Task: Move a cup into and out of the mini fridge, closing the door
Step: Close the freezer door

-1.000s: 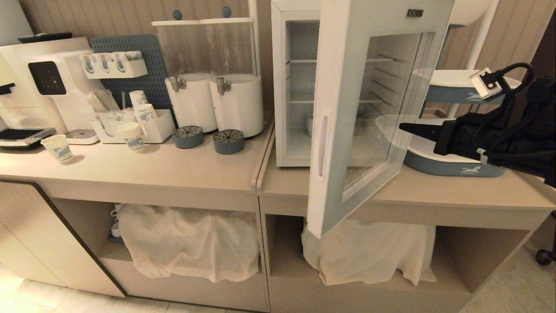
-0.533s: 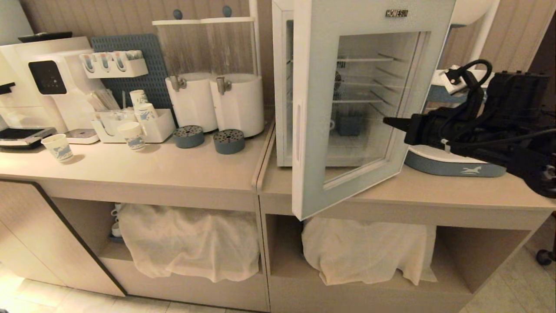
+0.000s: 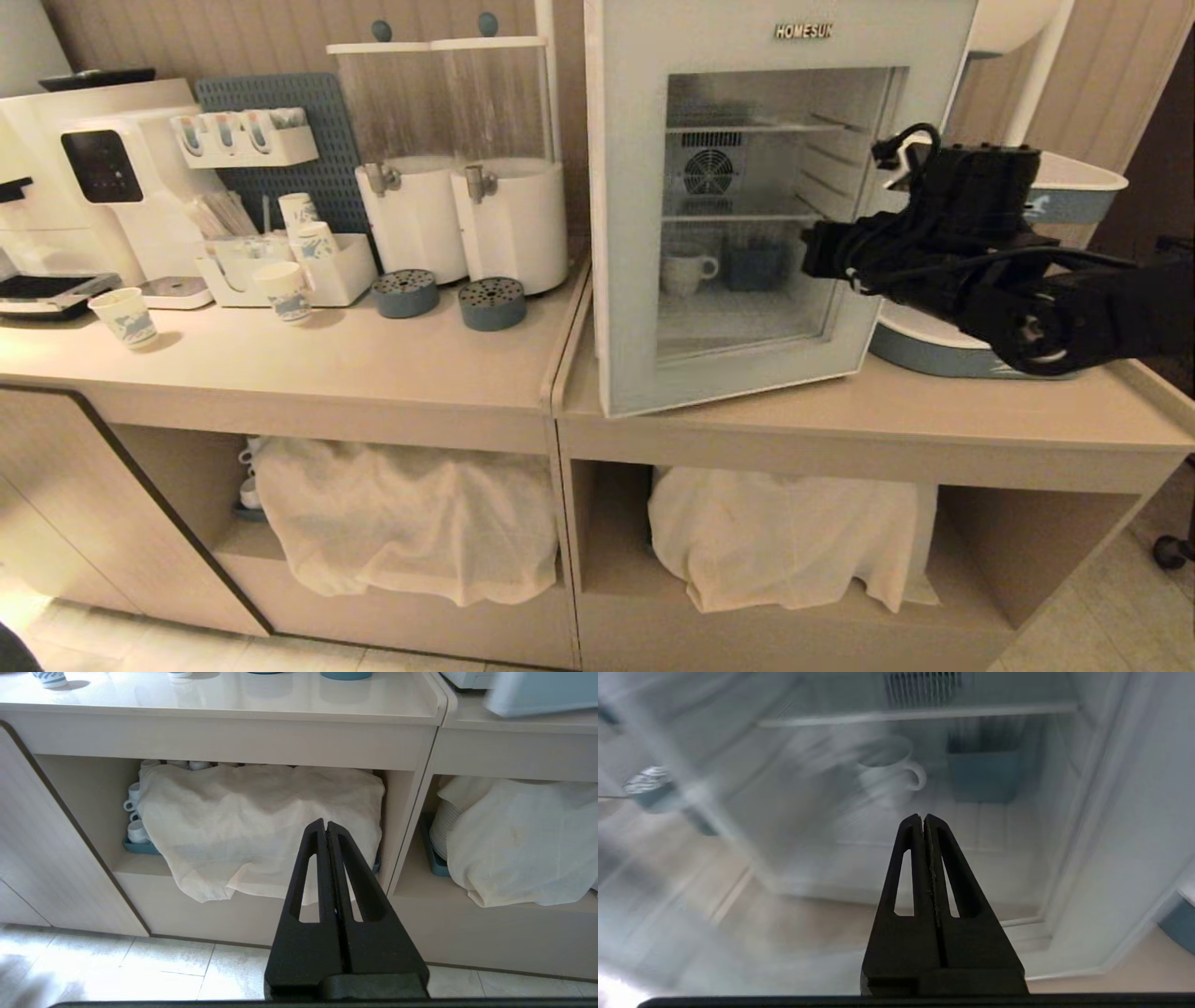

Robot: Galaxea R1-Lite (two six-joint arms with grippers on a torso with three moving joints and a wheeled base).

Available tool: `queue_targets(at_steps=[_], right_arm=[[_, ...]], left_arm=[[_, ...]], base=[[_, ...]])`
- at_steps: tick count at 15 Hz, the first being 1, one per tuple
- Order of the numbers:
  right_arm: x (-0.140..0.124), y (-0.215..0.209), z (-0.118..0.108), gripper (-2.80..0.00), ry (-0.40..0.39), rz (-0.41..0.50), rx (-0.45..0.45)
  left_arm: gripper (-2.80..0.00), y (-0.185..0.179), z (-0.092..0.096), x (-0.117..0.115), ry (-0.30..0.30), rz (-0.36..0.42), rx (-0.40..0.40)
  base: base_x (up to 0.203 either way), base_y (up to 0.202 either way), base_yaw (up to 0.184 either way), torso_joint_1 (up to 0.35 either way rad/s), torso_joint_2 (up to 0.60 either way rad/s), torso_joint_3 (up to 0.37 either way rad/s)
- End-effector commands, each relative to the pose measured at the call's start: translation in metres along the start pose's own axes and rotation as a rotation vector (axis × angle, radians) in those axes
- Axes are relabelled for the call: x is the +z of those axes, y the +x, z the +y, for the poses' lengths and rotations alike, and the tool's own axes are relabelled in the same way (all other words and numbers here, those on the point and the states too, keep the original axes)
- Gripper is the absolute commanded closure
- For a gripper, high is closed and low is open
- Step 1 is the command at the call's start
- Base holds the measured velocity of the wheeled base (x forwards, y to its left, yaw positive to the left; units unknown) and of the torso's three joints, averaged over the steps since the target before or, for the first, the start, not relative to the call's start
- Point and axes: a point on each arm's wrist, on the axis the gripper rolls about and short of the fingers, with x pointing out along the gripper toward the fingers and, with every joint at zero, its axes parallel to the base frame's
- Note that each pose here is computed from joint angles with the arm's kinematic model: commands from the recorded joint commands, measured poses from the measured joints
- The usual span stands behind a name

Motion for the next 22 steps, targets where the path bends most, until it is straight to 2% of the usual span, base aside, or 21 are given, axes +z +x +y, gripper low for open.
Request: queue_targets(at_steps=[1,5,13,19,22], right_arm=[[-0.011,0.015,0.001,0.0,-0.001,0.02,-0.005],[-0.025,0.049,0.005,0.0,-0.006,0.026,-0.067],[-0.031,0.075,0.007,0.0,-0.008,0.061,-0.073],[-0.027,0.048,0.006,0.0,-0.009,0.104,-0.069],[-0.001,0.009,0.006,0.0,-0.007,0.078,-0.061]], left_arm=[[0.0,0.0,0.0,0.0,0.0,0.002,-0.001],[0.0,0.0,0.0,0.0,0.0,0.002,0.001],[0.0,0.0,0.0,0.0,0.0,0.002,0.002],[0.0,0.0,0.0,0.0,0.0,0.002,0.001],[0.0,0.0,0.0,0.0,0.0,0.002,0.001]], base=[[0.0,0.0,0.0,0.0,0.0,0.0],[0.0,0.0,0.0,0.0,0.0,0.0],[0.0,0.0,0.0,0.0,0.0,0.0],[0.0,0.0,0.0,0.0,0.0,0.0],[0.0,0.0,0.0,0.0,0.0,0.0]])
